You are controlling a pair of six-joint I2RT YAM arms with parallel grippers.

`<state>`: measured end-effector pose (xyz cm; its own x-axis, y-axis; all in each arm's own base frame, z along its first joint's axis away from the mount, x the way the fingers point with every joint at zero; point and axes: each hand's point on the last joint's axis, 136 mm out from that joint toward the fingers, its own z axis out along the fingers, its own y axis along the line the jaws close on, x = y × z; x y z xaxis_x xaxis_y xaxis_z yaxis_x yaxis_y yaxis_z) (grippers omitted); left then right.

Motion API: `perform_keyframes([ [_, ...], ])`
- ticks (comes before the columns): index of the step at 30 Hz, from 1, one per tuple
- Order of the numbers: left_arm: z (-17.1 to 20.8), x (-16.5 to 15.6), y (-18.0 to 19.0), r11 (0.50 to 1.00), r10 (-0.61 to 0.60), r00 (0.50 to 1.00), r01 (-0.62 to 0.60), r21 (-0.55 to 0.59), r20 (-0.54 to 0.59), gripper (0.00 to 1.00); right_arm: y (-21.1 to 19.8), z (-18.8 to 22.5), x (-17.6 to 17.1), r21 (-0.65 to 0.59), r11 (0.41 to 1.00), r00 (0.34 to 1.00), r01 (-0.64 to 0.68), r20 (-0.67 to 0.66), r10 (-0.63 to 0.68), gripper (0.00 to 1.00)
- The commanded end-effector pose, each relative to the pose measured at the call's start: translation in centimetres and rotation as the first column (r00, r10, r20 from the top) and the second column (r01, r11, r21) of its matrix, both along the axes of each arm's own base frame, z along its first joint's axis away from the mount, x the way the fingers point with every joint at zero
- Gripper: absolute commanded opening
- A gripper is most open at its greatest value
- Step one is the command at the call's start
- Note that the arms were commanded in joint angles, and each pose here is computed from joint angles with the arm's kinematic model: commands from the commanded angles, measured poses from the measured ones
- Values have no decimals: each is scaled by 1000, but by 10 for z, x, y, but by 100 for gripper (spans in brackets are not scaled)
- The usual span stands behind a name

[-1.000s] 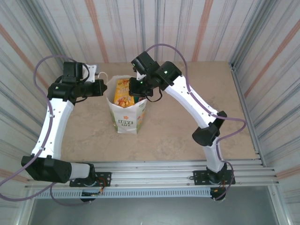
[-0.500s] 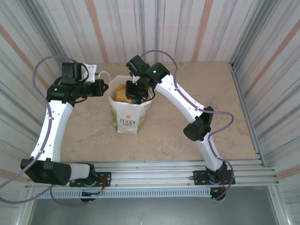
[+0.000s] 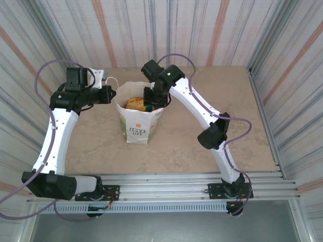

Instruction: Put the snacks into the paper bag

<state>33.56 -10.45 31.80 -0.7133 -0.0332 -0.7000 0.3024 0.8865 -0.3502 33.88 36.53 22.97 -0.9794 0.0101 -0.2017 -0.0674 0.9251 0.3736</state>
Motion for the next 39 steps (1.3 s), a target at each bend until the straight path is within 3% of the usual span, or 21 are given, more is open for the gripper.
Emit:
perform_keyframes([
  [1, 12, -6, 5, 1000, -2, 998, 1, 19, 55, 5, -18, 59, -9, 57, 998, 994, 8, 112, -14, 49],
  [6, 8, -5, 7, 1000, 7, 999, -8, 27, 46, 5, -15, 100, -26, 133, 989, 980, -66, 195, 39, 50],
  [13, 7, -6, 9, 999, 11, 999, -13, 44, 41, 5, -42, 136, -43, 118, 991, 956, -59, 292, 22, 51],
  [25, 9, -7, 5, 1000, -3, 999, 1, 25, 46, 5, -87, 111, -36, -51, 997, 958, 56, 283, -39, 53],
  [33, 6, -6, 3, 1000, -7, 999, 6, 13, 42, 5, -64, 89, -5, 2, 1000, 970, 18, 243, -18, 53],
  [37, 6, -6, 3, 1000, -8, 999, 8, 11, 41, 5, -58, 78, 14, 21, 1000, 972, 8, 235, -13, 33],
  [39, 6, -5, 1, 1000, -10, 999, 10, 1, 36, 5, -52, 81, 20, 41, 999, 967, -12, 254, 1, 19],
])
